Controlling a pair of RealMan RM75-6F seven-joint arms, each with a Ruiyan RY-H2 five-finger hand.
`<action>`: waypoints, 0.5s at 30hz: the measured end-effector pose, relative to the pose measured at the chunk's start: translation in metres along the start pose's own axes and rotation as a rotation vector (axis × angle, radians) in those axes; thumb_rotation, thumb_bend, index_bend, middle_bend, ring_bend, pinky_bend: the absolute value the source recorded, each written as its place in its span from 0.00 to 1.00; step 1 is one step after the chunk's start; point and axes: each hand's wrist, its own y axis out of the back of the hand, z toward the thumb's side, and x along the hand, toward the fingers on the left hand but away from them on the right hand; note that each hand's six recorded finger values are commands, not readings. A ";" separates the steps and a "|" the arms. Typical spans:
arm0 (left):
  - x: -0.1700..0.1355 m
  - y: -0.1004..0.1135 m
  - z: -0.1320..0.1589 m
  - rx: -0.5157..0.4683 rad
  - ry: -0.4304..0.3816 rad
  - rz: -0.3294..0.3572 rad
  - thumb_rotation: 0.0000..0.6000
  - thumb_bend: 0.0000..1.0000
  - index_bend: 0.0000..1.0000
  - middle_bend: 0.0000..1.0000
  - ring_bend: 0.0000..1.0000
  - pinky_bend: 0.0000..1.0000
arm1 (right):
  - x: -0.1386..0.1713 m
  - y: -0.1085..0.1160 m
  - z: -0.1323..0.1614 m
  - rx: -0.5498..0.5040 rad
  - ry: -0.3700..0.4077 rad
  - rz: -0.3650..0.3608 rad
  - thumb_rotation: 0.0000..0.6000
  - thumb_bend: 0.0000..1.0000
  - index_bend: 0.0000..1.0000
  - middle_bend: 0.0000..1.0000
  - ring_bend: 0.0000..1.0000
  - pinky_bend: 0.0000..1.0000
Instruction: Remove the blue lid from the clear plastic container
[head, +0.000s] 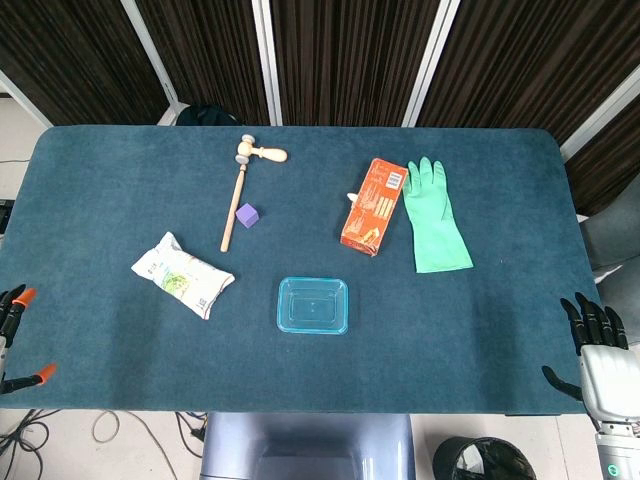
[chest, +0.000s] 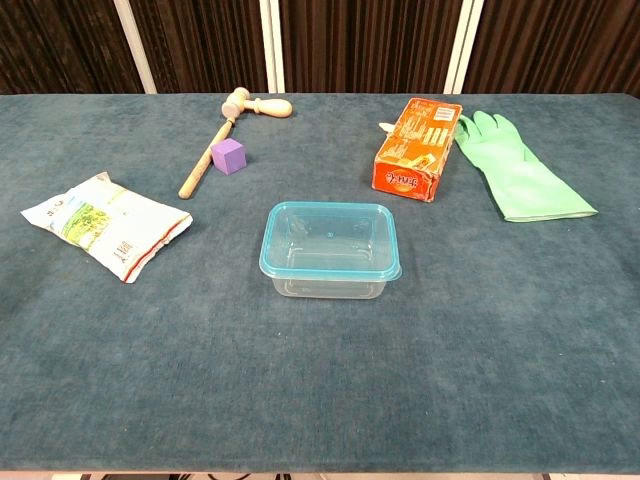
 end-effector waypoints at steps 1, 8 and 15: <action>0.000 0.000 0.000 0.000 0.000 0.000 1.00 0.00 0.00 0.00 0.00 0.00 | 0.000 0.000 0.000 0.000 0.000 -0.001 1.00 0.24 0.00 0.00 0.00 0.00; 0.000 0.000 0.000 0.004 -0.002 0.001 1.00 0.00 0.00 0.00 0.00 0.00 | 0.000 0.001 0.000 -0.003 -0.006 -0.005 1.00 0.23 0.00 0.00 0.00 0.00; 0.001 -0.001 0.000 0.001 -0.004 -0.004 1.00 0.00 0.00 0.00 0.00 0.00 | 0.000 0.001 0.001 -0.006 -0.006 -0.006 1.00 0.24 0.00 0.00 0.00 0.00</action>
